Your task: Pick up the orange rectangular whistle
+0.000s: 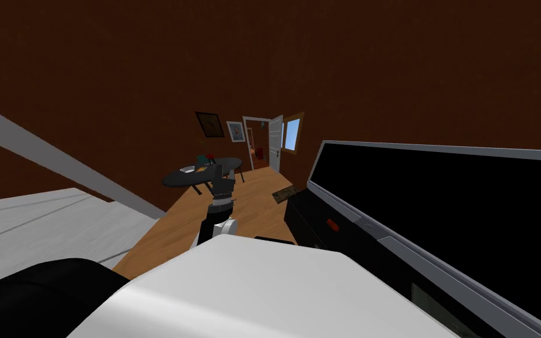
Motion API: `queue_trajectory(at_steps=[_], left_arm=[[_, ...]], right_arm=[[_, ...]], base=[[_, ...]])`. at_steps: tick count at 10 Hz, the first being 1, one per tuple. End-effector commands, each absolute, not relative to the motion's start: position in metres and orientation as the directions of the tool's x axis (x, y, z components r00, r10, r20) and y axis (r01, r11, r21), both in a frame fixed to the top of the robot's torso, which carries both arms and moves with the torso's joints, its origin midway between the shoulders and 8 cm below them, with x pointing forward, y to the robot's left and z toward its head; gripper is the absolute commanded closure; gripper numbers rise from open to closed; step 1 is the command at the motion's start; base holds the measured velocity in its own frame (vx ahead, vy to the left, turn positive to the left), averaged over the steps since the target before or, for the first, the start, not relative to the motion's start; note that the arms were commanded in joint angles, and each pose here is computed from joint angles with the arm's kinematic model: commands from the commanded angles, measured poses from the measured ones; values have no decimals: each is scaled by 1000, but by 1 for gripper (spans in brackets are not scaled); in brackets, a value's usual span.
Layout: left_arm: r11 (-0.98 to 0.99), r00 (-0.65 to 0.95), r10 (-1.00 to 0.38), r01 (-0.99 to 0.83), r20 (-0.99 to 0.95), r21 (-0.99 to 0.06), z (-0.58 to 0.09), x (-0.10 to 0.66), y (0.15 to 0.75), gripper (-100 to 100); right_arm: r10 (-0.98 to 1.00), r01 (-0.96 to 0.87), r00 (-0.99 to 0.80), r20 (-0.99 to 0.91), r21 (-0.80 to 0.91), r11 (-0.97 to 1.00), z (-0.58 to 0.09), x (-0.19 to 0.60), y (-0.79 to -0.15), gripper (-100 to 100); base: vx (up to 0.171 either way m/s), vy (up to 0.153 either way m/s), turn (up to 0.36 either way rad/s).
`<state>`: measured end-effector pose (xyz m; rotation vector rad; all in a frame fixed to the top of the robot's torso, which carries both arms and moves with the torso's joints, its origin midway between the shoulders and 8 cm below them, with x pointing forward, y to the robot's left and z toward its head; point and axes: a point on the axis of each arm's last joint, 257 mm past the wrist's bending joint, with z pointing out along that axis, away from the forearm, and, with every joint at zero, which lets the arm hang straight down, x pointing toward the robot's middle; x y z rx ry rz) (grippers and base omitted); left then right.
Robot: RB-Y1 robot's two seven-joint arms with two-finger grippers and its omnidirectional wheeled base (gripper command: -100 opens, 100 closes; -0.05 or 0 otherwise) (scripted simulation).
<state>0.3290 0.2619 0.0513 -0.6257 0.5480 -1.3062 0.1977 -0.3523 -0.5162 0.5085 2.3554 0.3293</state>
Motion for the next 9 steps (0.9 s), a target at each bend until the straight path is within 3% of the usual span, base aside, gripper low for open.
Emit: queue_trajectory(at_steps=[1, 3, 9], left_arm=[[145, 182, -983, 703, -21, -696, 51, 329, 262, 0], [145, 182, -983, 704, -21, -696, 51, 329, 262, 0], [145, 182, -983, 703, -21, -696, 51, 329, 262, 0]], right_arm=[[387, 268, -728, -566, 285, 920, -528, 173, -378, -100], [293, 251, -794, -532, 152, 956, -545, 138, -416, -100], [127, 181, -890, -438, -84, 980, -559, 77, -492, -100]], base=[[15, 0, 345], [31, -14, 442], [38, -25, 261]])
